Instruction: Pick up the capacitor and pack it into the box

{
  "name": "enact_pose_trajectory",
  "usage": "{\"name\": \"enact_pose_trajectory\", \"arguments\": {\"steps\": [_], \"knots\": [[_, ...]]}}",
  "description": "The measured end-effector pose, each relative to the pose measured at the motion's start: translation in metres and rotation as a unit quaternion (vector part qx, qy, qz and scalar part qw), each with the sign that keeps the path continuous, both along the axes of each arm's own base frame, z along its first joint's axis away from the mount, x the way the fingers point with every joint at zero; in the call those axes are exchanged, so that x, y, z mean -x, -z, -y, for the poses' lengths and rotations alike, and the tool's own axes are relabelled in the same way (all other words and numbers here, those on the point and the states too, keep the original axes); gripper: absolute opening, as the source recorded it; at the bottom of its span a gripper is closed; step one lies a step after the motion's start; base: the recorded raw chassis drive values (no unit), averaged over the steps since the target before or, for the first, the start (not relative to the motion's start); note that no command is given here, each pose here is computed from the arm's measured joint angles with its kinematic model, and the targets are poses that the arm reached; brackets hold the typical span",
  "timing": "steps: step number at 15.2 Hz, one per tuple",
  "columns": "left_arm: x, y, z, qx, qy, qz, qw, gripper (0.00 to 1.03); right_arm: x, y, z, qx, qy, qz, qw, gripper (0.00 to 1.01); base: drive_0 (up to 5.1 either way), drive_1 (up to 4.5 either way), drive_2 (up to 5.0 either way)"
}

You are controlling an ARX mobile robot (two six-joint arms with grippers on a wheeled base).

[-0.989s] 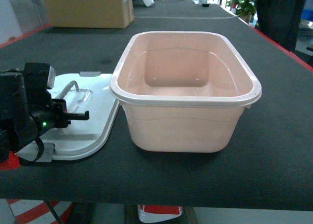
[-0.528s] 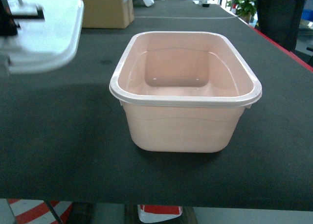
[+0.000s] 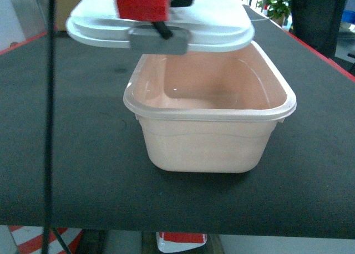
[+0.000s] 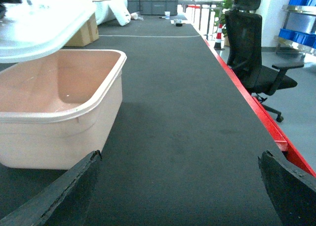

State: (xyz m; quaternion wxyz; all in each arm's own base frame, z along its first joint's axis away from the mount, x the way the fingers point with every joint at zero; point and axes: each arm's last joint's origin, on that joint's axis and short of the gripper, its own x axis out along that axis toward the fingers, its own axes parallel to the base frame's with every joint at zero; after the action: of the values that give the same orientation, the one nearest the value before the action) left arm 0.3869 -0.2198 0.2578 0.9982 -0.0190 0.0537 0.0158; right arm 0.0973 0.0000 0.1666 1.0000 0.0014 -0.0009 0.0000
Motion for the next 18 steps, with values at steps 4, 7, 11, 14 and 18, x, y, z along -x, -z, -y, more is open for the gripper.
{"name": "enact_pose_trajectory", "arguments": {"steps": [4, 7, 11, 14, 18], "knots": [[-0.002, 0.011, 0.052, 0.009, 0.013, -0.011, 0.9998, 0.02, 0.000, 0.000, 0.000, 0.000, 0.000, 0.000, 1.0000, 0.98, 0.0, 0.00, 0.0], [-0.002, 0.021, 0.073, 0.009, 0.003, -0.024, 0.9997, 0.02, 0.000, 0.000, 0.000, 0.000, 0.000, 0.000, 1.0000, 0.98, 0.0, 0.00, 0.0], [0.007, 0.025, 0.083, 0.011, -0.006, -0.030, 0.9995, 0.02, 0.000, 0.000, 0.000, 0.000, 0.000, 0.000, 1.0000, 0.98, 0.0, 0.00, 0.0], [0.013, 0.047, 0.076, -0.005, -0.003, -0.056, 0.9984, 0.02, 0.000, 0.000, 0.000, 0.000, 0.000, 0.000, 1.0000, 0.98, 0.0, 0.00, 0.0], [0.008, 0.061, 0.061, -0.004, 0.004, -0.070, 0.9975, 0.02, 0.000, 0.000, 0.000, 0.000, 0.000, 0.000, 1.0000, 0.98, 0.0, 0.00, 0.0]]}}
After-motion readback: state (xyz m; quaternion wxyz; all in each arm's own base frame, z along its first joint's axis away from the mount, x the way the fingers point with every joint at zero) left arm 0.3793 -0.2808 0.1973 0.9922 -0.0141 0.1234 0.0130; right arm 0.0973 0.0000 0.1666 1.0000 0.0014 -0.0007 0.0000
